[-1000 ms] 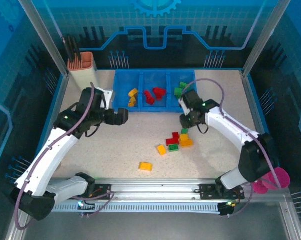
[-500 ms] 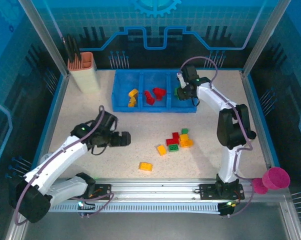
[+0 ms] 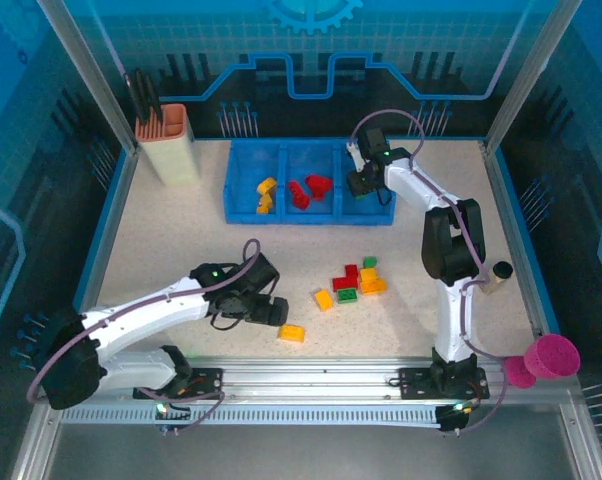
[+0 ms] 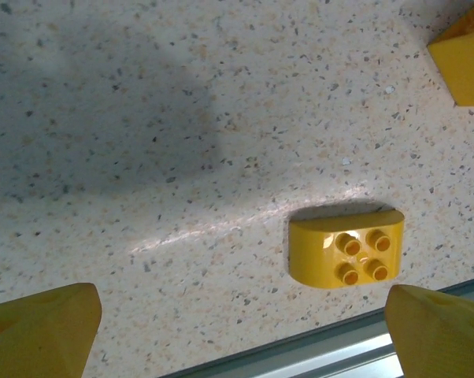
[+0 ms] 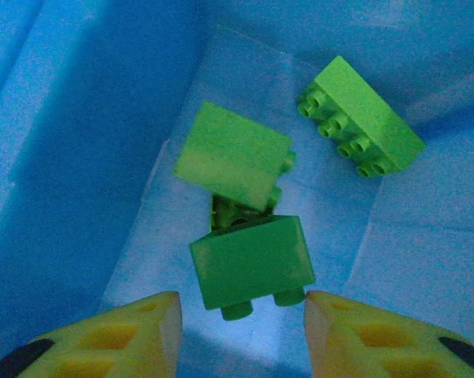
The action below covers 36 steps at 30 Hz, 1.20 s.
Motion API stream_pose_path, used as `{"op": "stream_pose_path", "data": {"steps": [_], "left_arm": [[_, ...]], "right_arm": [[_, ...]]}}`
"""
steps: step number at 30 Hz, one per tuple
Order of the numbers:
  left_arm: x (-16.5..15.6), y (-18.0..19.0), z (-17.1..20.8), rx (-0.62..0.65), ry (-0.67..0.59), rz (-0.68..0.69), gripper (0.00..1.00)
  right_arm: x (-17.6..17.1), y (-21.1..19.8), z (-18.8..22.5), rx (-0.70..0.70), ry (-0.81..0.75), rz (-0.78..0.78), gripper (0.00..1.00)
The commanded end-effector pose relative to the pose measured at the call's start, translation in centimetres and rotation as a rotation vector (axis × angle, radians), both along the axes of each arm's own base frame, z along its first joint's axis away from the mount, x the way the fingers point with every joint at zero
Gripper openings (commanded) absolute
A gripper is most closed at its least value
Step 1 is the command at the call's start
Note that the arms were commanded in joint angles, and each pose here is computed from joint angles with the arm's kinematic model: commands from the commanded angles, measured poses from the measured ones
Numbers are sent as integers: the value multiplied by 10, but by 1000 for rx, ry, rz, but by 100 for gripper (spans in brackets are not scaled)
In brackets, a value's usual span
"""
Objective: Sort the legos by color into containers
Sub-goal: Place the lego in the container, then pick up the lego from the middle-left of the table.
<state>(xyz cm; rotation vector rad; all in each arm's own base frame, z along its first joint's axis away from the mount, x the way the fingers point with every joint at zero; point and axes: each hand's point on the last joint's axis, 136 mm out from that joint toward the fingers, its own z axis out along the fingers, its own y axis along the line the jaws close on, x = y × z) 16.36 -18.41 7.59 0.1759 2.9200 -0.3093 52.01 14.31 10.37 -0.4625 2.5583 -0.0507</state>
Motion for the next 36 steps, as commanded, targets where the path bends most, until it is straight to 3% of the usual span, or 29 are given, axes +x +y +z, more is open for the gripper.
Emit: {"op": "stream_pose_path", "data": {"steps": [1,11,17,21,24,28,31,36], "left_arm": [[1,-18,1,3,0,-57,94],[-22,-62,-14,124,-3,-314,92],[-23,-59,-5,304,-65,-688,90],[-26,-75,9,188,-181,-907,90],[-22,-71,12,237,-232,-1064,91],[-25,-54,-12,318,-258,-1341,92],[-22,-50,-27,292,-294,-1424,92],[-6,-58,-36,297,-391,-1445,91]], "right_arm": [[1,-4,8,14,-8,8,49],[-13,-3,41,51,-58,29,58],[-28,-4,61,71,-92,47,64],[-39,-7,70,74,-103,46,66],[-50,-11,81,78,-117,42,67],[-66,-14,94,108,-141,28,69],[-76,-16,100,123,-144,20,70],[-90,-22,103,125,-145,6,71]]}}
